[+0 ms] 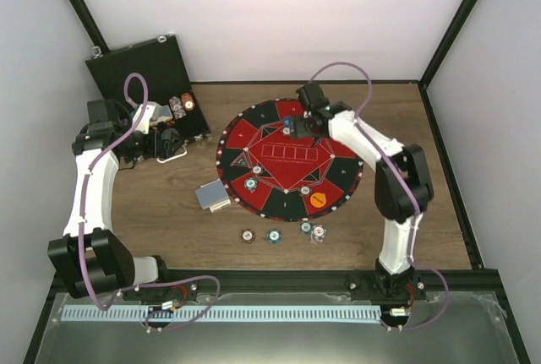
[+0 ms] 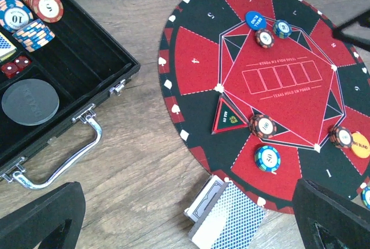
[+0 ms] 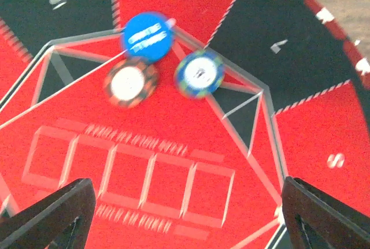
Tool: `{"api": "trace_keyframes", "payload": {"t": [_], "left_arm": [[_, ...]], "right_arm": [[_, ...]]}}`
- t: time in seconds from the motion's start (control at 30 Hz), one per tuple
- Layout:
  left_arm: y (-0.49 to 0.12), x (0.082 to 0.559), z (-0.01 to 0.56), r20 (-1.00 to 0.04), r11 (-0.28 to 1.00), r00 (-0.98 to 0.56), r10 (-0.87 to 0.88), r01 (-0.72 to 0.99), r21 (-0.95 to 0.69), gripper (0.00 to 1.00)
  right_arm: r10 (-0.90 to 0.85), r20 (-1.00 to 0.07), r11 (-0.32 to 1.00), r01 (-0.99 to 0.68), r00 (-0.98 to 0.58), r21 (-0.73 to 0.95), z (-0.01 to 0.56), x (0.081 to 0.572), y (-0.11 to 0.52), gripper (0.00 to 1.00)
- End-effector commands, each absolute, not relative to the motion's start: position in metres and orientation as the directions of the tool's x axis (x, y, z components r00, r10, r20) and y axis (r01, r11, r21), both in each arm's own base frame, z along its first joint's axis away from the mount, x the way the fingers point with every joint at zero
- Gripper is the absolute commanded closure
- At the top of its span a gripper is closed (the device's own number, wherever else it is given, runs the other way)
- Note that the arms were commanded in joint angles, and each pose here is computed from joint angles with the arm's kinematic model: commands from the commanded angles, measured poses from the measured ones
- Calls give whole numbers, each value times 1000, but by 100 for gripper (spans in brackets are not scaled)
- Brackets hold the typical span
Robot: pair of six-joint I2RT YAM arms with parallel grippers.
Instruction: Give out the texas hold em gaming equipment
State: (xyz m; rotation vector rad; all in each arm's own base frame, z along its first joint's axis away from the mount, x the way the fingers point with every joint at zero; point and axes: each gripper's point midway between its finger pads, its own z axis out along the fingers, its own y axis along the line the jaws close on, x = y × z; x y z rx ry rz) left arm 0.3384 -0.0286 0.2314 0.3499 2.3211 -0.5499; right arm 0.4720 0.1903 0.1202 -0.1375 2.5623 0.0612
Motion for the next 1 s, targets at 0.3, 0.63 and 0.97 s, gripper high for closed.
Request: {"api": "trace_keyframes", "payload": {"t": [0.3,0.63,0.97], "left_arm": [[-30,340,248,-729,865,-679,86,413,-283,0],[-31,339,244,-726,865,-684,74,406,-295,0],[-30,338,243,-723,869,-686,82,404,-285,0]], "right_arm": [[-277,-507,927,-367,-816,83,122,266,293,3],[-402,-359,880,-463,-842,101,65,177,319,1],[-454,-286,863,-496,-844,95,37,152,318,15]]}}
